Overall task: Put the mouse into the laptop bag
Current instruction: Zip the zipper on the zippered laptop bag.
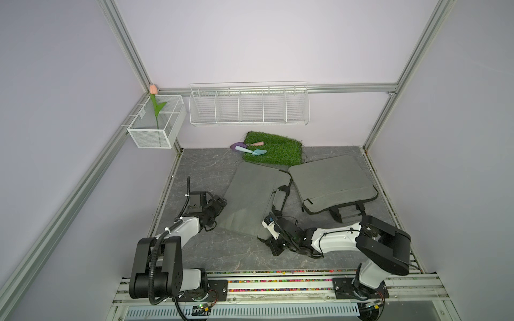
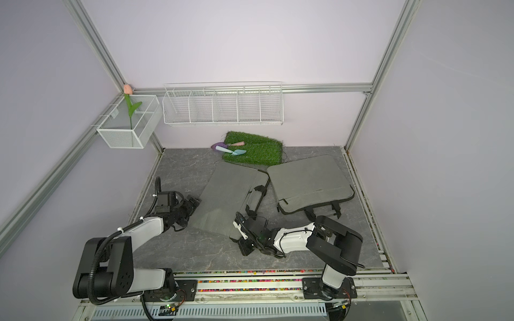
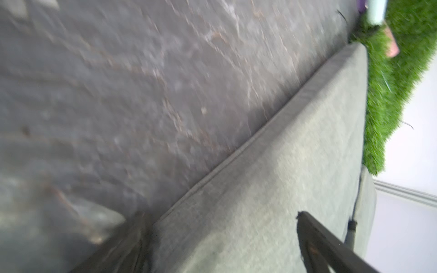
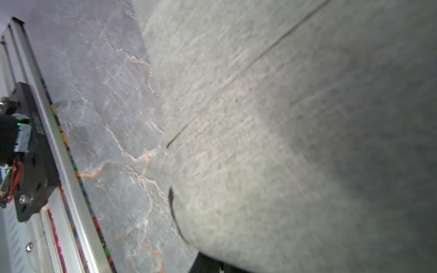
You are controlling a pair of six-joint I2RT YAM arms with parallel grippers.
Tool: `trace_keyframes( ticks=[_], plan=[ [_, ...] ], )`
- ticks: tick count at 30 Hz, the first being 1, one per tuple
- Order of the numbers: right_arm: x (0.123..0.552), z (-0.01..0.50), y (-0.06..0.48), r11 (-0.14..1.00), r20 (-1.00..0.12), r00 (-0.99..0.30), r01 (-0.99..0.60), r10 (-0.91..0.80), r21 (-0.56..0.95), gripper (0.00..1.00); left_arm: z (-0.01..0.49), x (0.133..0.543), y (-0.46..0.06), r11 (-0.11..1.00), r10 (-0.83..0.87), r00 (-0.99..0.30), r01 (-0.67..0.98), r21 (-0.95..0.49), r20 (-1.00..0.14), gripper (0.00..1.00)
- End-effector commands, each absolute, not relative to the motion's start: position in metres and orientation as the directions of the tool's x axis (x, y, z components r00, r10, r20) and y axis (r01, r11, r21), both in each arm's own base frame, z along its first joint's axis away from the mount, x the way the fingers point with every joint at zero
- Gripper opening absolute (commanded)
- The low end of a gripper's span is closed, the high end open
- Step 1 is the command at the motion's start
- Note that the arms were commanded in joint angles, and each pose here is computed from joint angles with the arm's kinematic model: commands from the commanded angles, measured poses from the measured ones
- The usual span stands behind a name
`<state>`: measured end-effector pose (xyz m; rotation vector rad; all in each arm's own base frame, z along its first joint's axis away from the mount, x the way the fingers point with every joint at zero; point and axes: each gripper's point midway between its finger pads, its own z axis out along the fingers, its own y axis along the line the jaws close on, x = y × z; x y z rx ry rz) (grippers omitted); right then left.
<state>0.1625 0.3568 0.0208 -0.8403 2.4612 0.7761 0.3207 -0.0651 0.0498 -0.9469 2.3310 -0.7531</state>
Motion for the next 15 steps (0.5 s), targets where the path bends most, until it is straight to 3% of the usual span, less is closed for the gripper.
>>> trace_keyframes(
  ticks=[1,9,15],
  plan=[
    [0.168,0.025,0.347,0.719,-0.531,-0.754,-0.608,-0.387,0.338,0.06,0.051,0.298,-0.096,0.558,-0.729,-0.665,-0.442,-0.703,-0.161,0.97],
    [0.153,0.052,0.37,0.642,-0.557,-0.742,-0.64,-0.373,0.423,0.06,0.062,0.289,-0.113,0.609,-0.706,-0.669,-0.403,-0.683,-0.234,0.97],
    [0.161,0.066,0.34,0.691,-0.586,-0.709,-0.648,-0.393,0.321,0.06,0.046,0.295,-0.104,0.649,-0.701,-0.663,-0.443,-0.618,-0.261,0.97]
  ],
)
